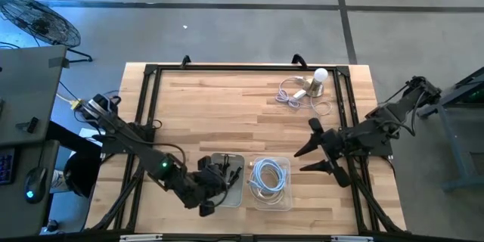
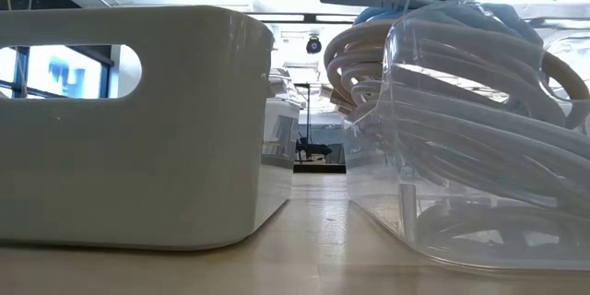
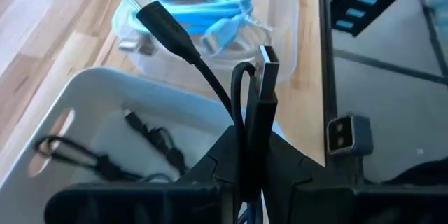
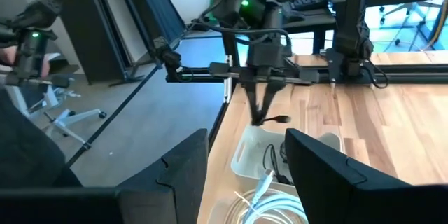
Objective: Pick & Place USB Port
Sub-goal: Put the black USB cable into the gray bin
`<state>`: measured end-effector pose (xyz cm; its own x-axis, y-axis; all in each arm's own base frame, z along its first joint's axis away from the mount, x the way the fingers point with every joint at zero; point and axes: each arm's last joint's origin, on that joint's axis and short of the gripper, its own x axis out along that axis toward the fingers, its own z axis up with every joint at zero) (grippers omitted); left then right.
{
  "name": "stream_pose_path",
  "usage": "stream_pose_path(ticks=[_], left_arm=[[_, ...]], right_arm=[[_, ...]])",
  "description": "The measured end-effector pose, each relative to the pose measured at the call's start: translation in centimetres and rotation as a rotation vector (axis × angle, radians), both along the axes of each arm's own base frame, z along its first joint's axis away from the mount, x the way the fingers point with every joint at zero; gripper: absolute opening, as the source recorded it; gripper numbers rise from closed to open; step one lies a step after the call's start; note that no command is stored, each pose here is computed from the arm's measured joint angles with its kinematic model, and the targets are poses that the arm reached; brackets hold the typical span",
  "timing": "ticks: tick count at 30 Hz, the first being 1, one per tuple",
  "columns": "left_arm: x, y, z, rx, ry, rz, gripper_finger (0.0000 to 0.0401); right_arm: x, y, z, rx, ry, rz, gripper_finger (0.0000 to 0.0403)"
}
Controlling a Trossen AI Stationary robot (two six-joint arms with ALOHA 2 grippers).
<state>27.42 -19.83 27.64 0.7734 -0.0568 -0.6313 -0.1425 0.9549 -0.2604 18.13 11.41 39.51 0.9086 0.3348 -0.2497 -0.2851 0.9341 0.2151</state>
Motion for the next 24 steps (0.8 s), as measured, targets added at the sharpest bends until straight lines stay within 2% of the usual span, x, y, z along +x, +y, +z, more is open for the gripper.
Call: stream_pose_path(ticks=[3, 9, 18, 24], left_arm=[[0.2, -0.1, -0.2, 0.002, -0.010, 0.010, 0.0028], [0.2, 0.0, -0.4, -0.088, 0.000, 0.119, 0.0028], [0.1, 0.9, -1.1, -0.081, 0.065, 0.222, 0.0028], [0.8, 1.5, -1.4, -0.088, 0.096, 0.192, 0.0028]], right_arm=[[0.2, 0.2, -0.2, 0.002, 0.010, -0.001, 0.0183], [0.4, 1.1, -0.6, 0.005, 0.030, 0.007, 0.0183], [0.5, 2.2, -1.1, -0.017, 0.043, 0.014, 0.0183], [0.5, 2.2, -1.1, -0.022, 0.036, 0.007, 0.0183]])
